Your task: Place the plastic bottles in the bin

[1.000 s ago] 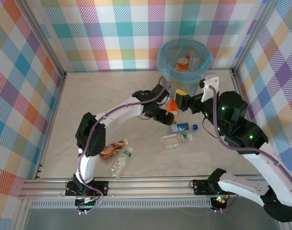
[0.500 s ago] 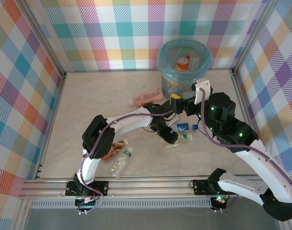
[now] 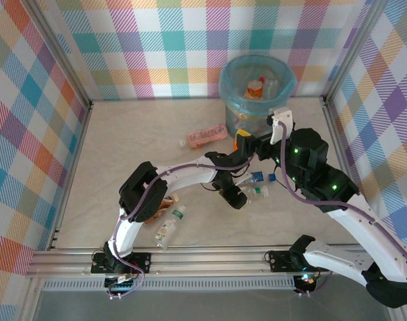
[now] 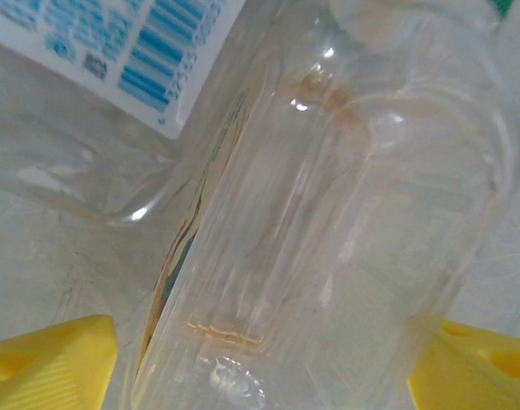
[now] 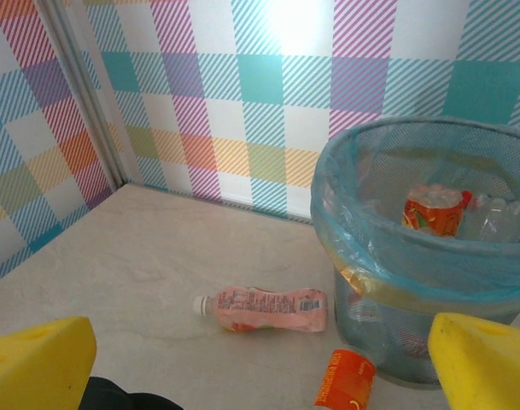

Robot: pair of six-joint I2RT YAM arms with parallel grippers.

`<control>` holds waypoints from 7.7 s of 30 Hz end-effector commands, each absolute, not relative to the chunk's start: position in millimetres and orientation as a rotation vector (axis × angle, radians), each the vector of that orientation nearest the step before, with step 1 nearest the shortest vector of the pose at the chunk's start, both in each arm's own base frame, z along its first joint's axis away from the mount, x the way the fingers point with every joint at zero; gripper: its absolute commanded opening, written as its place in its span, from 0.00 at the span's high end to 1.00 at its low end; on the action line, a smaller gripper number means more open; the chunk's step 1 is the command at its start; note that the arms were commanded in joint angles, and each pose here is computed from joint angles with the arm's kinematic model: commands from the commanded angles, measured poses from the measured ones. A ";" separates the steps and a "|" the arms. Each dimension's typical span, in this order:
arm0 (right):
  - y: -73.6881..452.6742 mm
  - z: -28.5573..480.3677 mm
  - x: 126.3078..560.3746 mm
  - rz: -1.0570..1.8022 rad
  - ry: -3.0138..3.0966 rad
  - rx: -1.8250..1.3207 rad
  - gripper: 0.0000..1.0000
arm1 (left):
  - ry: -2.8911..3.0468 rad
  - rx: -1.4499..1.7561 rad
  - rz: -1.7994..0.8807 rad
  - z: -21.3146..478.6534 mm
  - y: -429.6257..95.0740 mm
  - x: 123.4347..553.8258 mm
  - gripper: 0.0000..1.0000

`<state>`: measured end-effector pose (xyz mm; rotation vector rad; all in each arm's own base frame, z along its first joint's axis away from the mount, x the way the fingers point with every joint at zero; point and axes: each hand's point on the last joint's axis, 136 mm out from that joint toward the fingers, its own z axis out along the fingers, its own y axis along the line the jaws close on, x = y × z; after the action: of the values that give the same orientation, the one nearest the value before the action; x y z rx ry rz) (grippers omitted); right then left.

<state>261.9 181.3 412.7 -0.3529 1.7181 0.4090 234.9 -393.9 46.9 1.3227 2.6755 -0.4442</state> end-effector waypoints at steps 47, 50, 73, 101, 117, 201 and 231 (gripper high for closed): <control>243.2 508.1 213.2 0.822 1.509 -0.662 0.19 | 1.906 0.879 -0.737 345.2 -338.4 247.1 0.57; 249.9 509.6 214.5 0.858 1.524 -0.665 0.22 | 1.862 0.822 -0.732 355.5 -328.4 248.8 0.57; 251.9 488.6 257.8 1.012 1.761 -0.499 0.34 | 1.712 0.763 -0.767 394.2 -305.4 235.0 0.57; 224.3 534.0 366.3 0.464 1.622 -0.479 0.83 | 1.766 0.535 -0.523 388.2 -255.7 258.5 0.14; 188.2 443.8 570.1 -0.093 1.744 -0.323 0.83 | 1.808 0.517 -0.428 373.4 -226.4 249.6 0.12; 205.0 423.9 499.8 0.352 1.932 -0.250 0.14 | 2.187 0.403 -0.328 288.2 -216.9 261.0 0.07; 186.3 310.5 352.3 0.560 2.181 -0.278 0.14 | 3.047 0.095 -0.129 109.2 -149.4 127.5 0.10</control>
<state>348.5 176.9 306.7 -0.2707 2.1913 0.5023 142.8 -149.0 120.0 0.2287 2.9788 -0.0981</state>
